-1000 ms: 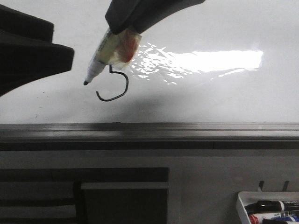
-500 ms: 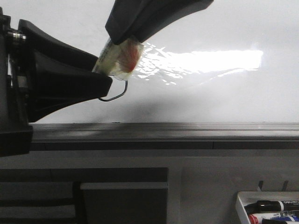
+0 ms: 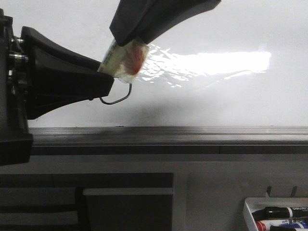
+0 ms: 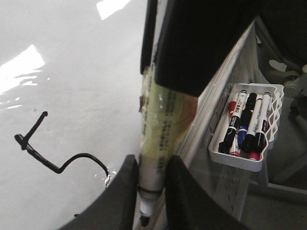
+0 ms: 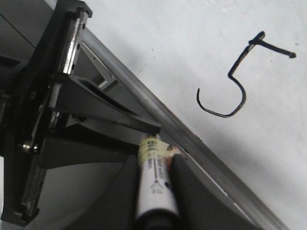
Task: Write number 5 on whiteboard
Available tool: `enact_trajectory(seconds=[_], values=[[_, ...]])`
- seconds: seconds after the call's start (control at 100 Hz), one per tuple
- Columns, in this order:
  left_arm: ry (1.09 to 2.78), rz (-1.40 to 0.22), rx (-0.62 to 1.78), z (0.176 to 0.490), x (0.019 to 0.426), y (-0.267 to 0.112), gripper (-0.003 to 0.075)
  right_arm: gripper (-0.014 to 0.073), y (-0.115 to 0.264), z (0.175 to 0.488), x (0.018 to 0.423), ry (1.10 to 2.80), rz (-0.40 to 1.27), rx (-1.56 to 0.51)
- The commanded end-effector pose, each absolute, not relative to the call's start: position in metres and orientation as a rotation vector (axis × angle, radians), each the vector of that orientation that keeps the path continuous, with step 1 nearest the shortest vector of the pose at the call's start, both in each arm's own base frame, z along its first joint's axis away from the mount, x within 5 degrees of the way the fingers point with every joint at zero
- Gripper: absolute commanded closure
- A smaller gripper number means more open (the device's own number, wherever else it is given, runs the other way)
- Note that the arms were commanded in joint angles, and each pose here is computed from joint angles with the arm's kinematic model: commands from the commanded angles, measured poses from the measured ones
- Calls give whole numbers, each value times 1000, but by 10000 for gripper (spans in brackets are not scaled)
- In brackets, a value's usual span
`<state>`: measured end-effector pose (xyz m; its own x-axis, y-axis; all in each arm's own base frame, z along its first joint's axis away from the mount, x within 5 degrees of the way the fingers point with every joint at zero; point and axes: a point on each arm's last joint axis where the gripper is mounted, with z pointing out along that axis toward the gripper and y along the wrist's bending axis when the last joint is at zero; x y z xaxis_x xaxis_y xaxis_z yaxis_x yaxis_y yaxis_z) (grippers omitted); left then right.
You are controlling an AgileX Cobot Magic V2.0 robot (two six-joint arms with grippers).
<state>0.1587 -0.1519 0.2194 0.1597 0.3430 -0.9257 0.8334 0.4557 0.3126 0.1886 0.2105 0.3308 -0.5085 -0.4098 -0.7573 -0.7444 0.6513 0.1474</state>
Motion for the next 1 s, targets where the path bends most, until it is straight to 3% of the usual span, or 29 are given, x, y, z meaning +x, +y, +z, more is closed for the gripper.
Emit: enact_trajectory(seconds=[0.0,0.06,0.21,0.28,0.42,0.55,0.7,0.99], values=[[1337,-534,1038,238,160,-157,741,631,209,353,188,2062,645,-847],[1337,-534,1038,238,160,-157,741,544,209,353,188,2053,646,-841],[1388,-570,973,238,161,-155,741,175,208,362,194,1956,628,-800],[1496,-675,792,241,165,-151,741,97,202,369,194,1906,598,-791],[1688,-827,383,247,171,-138,741,133,186,385,190,1845,570,-757],[1845,-800,191,250,176,-130,741,175,173,397,185,1807,560,-724],[2050,-718,124,254,183,-130,741,178,167,403,179,1787,564,-717],[2112,-701,87,257,189,-132,741,178,167,401,178,1810,561,-730]])
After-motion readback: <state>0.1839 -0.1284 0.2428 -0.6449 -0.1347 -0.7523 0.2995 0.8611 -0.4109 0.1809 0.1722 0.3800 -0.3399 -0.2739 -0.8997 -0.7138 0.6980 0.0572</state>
